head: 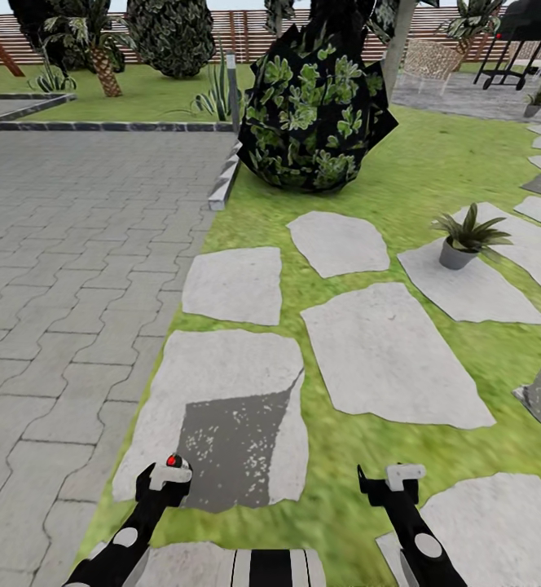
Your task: Pick up the pesticide atomizer in the garden and spray insectifuge to fully cover both potted plants in the garden.
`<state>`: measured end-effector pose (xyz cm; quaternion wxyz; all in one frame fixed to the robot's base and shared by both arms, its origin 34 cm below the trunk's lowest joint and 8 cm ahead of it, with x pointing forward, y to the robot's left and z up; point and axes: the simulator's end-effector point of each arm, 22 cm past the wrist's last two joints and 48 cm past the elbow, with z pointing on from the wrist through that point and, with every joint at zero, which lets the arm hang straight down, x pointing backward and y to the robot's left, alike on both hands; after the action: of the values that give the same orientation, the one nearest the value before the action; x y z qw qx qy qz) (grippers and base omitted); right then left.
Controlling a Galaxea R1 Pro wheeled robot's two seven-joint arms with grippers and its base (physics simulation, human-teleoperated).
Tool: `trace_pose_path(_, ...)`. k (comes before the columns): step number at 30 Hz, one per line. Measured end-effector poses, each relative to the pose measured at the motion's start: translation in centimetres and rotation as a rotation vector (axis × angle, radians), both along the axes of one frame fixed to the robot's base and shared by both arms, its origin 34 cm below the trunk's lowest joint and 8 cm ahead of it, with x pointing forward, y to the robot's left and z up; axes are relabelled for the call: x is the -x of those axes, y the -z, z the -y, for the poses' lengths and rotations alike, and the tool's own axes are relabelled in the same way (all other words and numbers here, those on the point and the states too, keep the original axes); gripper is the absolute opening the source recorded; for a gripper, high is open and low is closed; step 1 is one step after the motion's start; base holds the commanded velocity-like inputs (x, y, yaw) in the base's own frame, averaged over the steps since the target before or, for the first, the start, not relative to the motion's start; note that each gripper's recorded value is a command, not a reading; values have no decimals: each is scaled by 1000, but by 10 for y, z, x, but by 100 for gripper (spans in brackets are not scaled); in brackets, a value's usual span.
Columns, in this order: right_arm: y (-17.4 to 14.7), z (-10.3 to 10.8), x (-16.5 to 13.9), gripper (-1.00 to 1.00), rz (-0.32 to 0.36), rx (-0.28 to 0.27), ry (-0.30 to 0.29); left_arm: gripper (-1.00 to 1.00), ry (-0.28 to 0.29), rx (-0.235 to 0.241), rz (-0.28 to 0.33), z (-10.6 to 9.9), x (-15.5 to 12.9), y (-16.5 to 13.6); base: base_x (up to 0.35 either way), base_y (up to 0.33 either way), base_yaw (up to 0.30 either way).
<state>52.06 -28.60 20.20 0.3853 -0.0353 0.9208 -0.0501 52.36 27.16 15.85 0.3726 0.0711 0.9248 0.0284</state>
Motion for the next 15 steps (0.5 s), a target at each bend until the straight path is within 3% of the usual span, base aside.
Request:
trace_pose_path(8, -1, 0, -1, 100, 3, -2, 3, 100, -8, 2, -1, -1, 1, 1, 0, 0, -6)
trace_pose_path(15, 16, -1, 11, 100, -35, -2, 4, 100, -15, 2, -47, -2, 21, 20, 0, 0, 0)
